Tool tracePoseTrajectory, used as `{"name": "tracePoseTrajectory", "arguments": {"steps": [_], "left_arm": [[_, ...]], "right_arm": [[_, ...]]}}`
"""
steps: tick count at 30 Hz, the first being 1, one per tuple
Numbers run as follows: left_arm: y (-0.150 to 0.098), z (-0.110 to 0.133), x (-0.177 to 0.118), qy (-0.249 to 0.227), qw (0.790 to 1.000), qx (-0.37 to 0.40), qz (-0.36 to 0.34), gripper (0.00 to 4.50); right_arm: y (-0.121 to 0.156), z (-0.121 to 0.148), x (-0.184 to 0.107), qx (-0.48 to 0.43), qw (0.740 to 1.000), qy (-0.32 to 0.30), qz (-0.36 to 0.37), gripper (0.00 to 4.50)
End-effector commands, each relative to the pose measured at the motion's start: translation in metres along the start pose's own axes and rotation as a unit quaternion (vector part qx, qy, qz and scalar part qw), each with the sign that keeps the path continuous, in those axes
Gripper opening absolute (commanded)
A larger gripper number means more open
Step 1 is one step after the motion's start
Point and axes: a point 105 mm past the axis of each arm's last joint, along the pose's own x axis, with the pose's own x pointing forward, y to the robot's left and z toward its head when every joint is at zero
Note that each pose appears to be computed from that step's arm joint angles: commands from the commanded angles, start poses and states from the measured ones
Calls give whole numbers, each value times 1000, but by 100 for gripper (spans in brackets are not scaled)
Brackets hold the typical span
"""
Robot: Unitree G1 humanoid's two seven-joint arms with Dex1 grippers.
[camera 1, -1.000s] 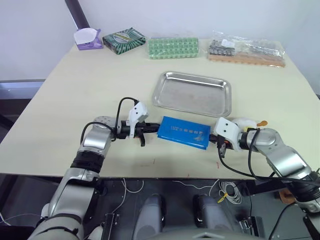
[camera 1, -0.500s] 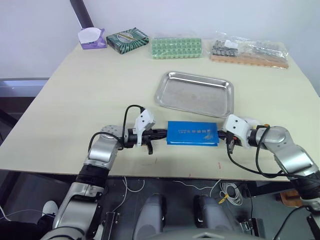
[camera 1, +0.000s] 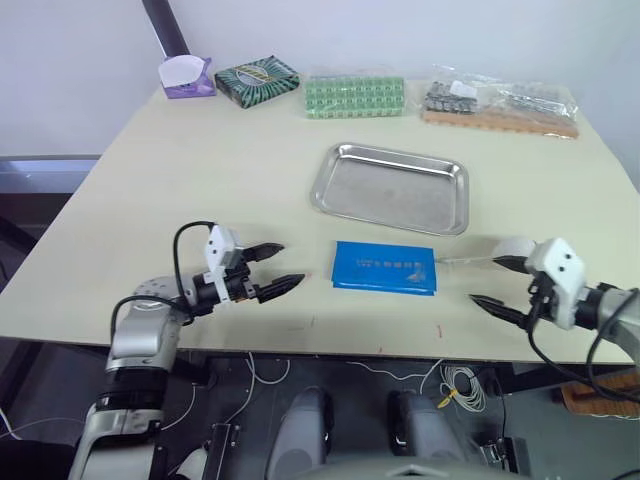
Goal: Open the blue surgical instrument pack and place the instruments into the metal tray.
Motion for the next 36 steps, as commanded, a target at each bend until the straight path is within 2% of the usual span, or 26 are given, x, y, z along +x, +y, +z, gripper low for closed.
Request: {"name": "tracePoseTrajectory", "arguments": {"steps": [1, 6, 11, 15, 18, 26, 29, 31, 36], "left_arm": [[-2, 26, -28, -35, 999, 11, 1, 437], [-2, 33, -65, -26, 1000, -2, 10, 437], [-7, 41, -70, -31, 999, -4, -7, 437], [-17, 49, -59, -43, 998, 4, -36, 437], [-27, 56, -47, -50, 997, 18, -59, 437], [-47, 65, -25, -57, 990, 34, -125, 437], [-52, 63, -20, -56, 987, 38, -144, 450], [-54, 64, -15, -56, 986, 41, -153, 450], [-58, 65, -9, -59, 983, 47, -166, 450]], "right_arm": [[-4, 14, -40, -17, 999, -39, -29, 450], [-4, 0, -87, -16, 999, -2, -38, 450], [3, 6, -90, -20, 1000, -2, -18, 450], [14, 19, -65, -42, 999, -12, 11, 450], [29, 28, -34, -77, 996, -13, 41, 450], [43, 42, 41, -92, 990, -24, 100, 450], [52, 39, 60, -108, 986, -19, 122, 362], [54, 40, 70, -127, 983, -19, 130, 265], [52, 37, 89, -174, 977, -14, 126, 265]]}}
